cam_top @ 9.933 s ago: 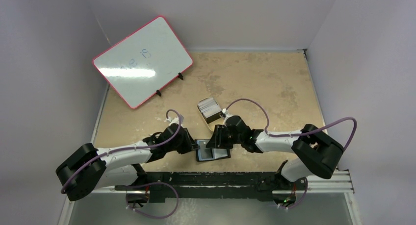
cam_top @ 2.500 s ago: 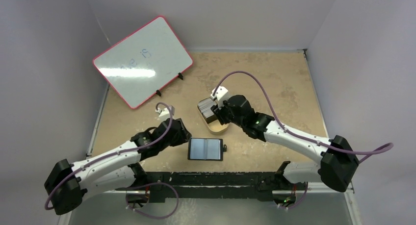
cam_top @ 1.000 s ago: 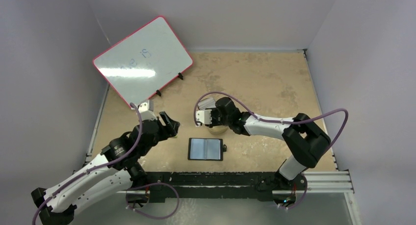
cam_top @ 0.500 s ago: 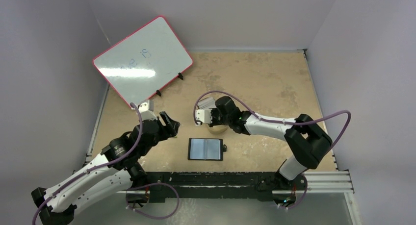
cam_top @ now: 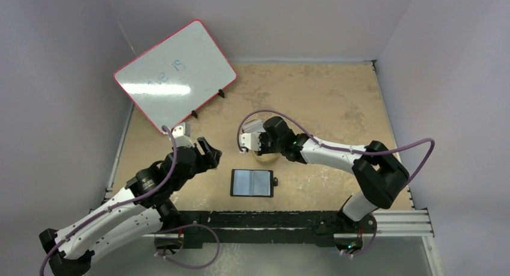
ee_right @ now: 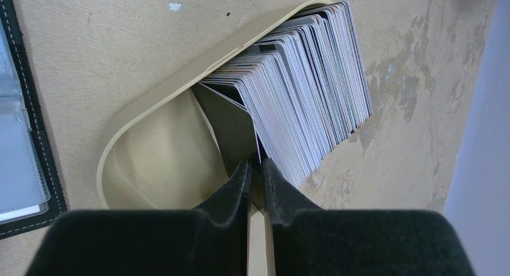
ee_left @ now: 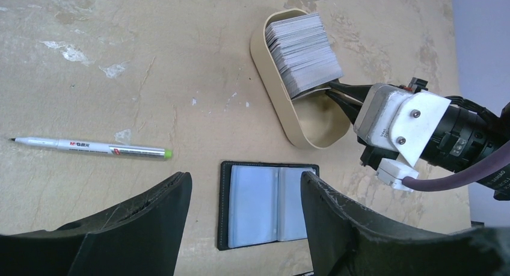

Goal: Put the credit cards into the card holder
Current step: Pick up the credit card from the storage box.

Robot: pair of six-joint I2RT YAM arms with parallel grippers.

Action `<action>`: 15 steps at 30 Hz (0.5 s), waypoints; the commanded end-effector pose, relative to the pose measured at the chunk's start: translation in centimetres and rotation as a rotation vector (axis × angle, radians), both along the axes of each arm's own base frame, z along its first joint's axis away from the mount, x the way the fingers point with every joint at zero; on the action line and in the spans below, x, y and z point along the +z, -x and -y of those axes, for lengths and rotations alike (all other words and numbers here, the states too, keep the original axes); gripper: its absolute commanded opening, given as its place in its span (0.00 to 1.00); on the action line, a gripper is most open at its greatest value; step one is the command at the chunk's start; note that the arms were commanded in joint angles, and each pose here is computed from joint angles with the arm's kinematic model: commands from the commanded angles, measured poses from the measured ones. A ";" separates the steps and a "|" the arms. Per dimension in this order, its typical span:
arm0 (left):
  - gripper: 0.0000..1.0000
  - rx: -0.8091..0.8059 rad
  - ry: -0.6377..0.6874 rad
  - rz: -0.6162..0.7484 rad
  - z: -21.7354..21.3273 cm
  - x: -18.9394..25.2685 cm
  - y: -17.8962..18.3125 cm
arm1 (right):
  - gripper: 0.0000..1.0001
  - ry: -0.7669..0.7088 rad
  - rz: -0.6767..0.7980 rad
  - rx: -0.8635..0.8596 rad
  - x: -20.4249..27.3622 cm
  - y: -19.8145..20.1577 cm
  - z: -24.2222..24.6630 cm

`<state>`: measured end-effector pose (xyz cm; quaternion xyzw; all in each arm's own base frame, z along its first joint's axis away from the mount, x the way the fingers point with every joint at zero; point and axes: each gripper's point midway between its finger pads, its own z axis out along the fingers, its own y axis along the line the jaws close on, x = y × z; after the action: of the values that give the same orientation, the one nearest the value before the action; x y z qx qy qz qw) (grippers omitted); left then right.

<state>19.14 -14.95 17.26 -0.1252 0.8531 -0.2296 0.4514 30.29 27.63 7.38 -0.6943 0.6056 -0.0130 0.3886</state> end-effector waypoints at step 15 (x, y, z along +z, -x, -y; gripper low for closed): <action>0.66 -0.020 0.049 0.005 1.1 0.2 -0.1 | 0.14 -0.037 0.083 -0.030 4.0 -1.7 -0.3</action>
<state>18.93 -15.31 16.66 -0.1226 0.8571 -0.2347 0.4420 30.58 27.59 7.89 -0.6908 0.6093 -0.0180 0.3890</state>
